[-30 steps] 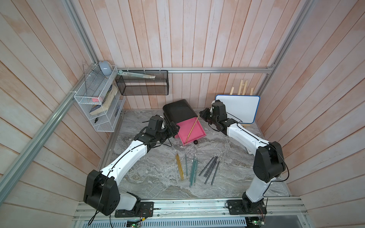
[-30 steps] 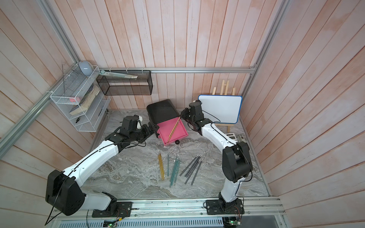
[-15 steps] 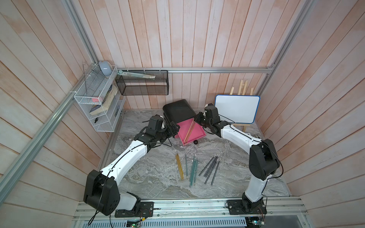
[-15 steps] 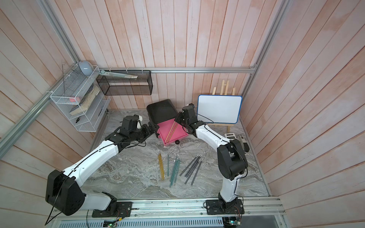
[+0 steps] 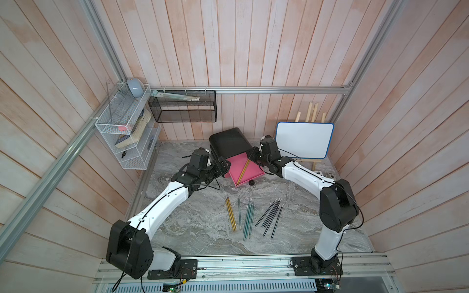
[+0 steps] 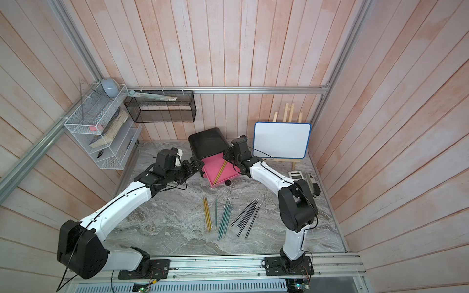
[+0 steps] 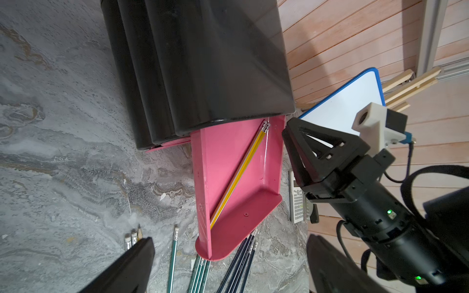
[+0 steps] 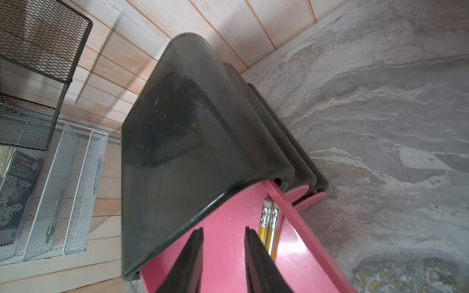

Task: Please place the pencils in the drawer according to their color
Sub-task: Place the pencil in the drawer, then pick up the pencil from the center of the board.

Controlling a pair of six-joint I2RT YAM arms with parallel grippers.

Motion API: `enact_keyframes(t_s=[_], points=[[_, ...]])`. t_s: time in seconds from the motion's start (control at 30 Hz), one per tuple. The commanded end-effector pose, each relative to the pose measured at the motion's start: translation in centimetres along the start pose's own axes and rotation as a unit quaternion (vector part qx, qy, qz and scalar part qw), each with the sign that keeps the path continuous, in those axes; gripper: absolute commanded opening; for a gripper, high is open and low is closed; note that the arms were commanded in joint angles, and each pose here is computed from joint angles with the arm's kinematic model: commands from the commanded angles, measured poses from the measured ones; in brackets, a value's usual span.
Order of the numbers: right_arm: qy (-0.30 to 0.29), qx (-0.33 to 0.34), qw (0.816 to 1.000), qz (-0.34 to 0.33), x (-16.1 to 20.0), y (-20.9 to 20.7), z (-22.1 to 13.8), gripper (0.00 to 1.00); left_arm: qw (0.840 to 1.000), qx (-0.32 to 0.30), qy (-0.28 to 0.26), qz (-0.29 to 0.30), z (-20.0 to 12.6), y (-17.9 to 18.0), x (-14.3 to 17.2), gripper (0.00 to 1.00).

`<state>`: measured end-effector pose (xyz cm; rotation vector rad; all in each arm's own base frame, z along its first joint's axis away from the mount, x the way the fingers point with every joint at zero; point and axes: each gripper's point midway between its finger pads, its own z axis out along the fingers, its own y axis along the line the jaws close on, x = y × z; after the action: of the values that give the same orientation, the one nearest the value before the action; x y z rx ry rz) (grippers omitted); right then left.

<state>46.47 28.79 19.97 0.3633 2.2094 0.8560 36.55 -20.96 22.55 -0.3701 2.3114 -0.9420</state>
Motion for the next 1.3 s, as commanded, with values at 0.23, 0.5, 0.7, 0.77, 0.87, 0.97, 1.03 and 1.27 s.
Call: enact_keyframes(t_s=[0.23,0.5,0.7,0.77,0.87,0.97,1.03,1.27], points=[[0.043,-0.010,0.997,-0.071,3.6,4.2,-3.7,0.35,0.999,-0.016,-0.021,0.018,-2.2,2.0,0.8,1.00],[0.117,-0.007,0.981,-0.153,11.6,6.0,-4.5,0.36,0.998,-0.056,-0.033,-0.016,-3.9,6.8,1.8,0.99],[0.153,0.010,0.964,-0.219,16.8,6.0,-4.2,0.36,0.994,-0.079,-0.054,-0.045,-5.5,9.9,2.2,0.99],[0.168,0.012,0.959,-0.226,18.2,6.0,-3.7,0.36,0.993,-0.090,-0.051,-0.051,-5.7,10.9,2.4,1.00],[0.183,0.011,0.952,-0.246,19.8,6.6,-3.1,0.36,0.992,-0.105,-0.051,-0.051,-6.1,11.8,2.4,1.00],[0.202,0.023,0.942,-0.266,21.5,6.5,-2.5,0.36,0.991,-0.108,-0.054,-0.056,-6.4,12.4,2.3,1.00],[0.216,0.028,0.937,-0.271,22.6,6.2,-2.1,0.36,0.990,-0.110,-0.058,-0.062,-6.6,12.8,2.2,0.99],[0.259,0.066,0.920,-0.287,25.4,3.9,-0.5,0.36,0.989,-0.113,-0.064,-0.074,-7.3,14.1,1.8,0.99]])
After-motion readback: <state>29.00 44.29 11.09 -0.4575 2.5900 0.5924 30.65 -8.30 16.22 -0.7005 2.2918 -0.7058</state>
